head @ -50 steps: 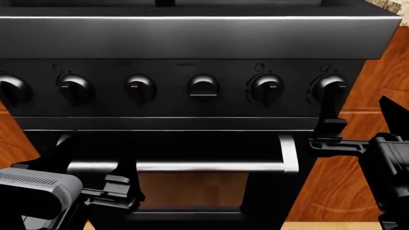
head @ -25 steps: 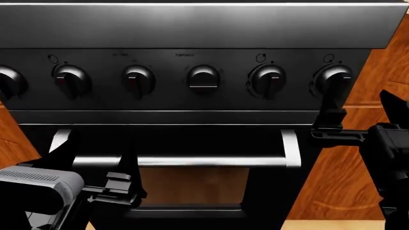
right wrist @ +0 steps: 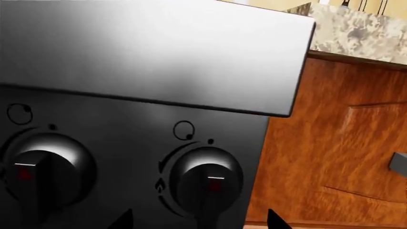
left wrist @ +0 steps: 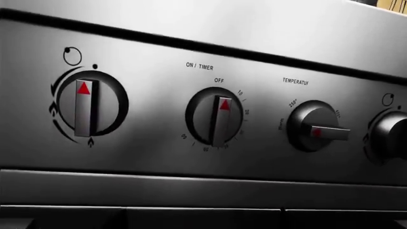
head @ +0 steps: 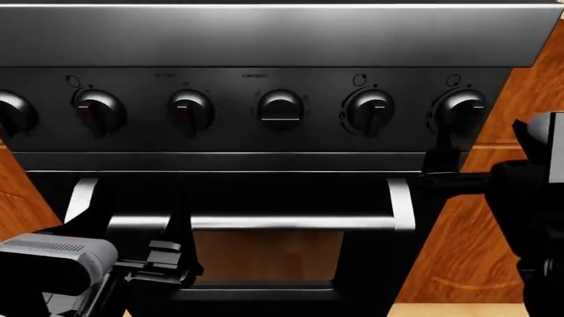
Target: Frozen meat rests on a plate on the counter. Retrieve the meat and place it in a pot on a burner. Then turn the burner on.
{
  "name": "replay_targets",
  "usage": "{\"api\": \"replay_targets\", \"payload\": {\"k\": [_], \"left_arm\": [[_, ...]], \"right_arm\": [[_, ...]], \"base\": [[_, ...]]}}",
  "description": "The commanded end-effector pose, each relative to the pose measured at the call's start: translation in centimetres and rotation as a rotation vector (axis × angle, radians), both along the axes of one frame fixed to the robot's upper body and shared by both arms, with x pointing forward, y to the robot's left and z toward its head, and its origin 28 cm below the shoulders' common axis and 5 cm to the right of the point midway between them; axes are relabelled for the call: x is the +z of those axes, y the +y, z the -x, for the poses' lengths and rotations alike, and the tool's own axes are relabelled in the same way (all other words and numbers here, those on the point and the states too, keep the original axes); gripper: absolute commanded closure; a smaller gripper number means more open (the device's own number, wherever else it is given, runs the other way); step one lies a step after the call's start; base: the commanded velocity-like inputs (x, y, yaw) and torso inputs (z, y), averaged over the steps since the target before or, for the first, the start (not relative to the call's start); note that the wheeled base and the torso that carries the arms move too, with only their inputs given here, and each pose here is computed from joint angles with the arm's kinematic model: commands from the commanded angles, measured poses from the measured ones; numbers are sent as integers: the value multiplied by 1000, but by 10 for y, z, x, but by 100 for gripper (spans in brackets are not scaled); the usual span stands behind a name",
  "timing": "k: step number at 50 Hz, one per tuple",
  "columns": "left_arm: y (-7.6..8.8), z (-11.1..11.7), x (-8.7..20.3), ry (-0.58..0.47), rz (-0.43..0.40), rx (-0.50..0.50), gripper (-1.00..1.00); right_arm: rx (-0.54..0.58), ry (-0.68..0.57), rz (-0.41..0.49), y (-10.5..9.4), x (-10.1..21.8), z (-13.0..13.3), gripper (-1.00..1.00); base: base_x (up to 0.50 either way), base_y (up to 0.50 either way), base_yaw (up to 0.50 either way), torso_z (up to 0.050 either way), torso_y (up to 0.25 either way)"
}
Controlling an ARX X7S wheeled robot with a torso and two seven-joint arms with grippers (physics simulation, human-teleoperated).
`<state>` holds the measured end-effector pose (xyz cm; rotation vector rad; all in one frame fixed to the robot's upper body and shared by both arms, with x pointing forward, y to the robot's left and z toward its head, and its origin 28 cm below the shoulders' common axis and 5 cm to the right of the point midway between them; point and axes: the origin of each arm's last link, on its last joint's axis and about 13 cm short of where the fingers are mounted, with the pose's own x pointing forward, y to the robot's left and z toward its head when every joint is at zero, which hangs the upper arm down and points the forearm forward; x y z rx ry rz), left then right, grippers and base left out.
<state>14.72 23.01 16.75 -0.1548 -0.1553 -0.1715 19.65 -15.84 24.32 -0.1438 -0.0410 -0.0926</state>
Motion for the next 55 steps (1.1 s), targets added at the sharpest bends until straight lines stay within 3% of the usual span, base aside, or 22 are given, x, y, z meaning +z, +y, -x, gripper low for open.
{"api": "replay_targets", "payload": {"k": [1,55], "left_arm": [[0,-1,-3,8,8,-2,-100],[4,-5,-12,38,34,17,-100]], "right_arm": [[-12,22,18,-2,3,-6,-100],[-35,81,7,-3,-1,-33,-100]], "base": [[0,0,0,0,0],[0,0,0,0,0]]}}
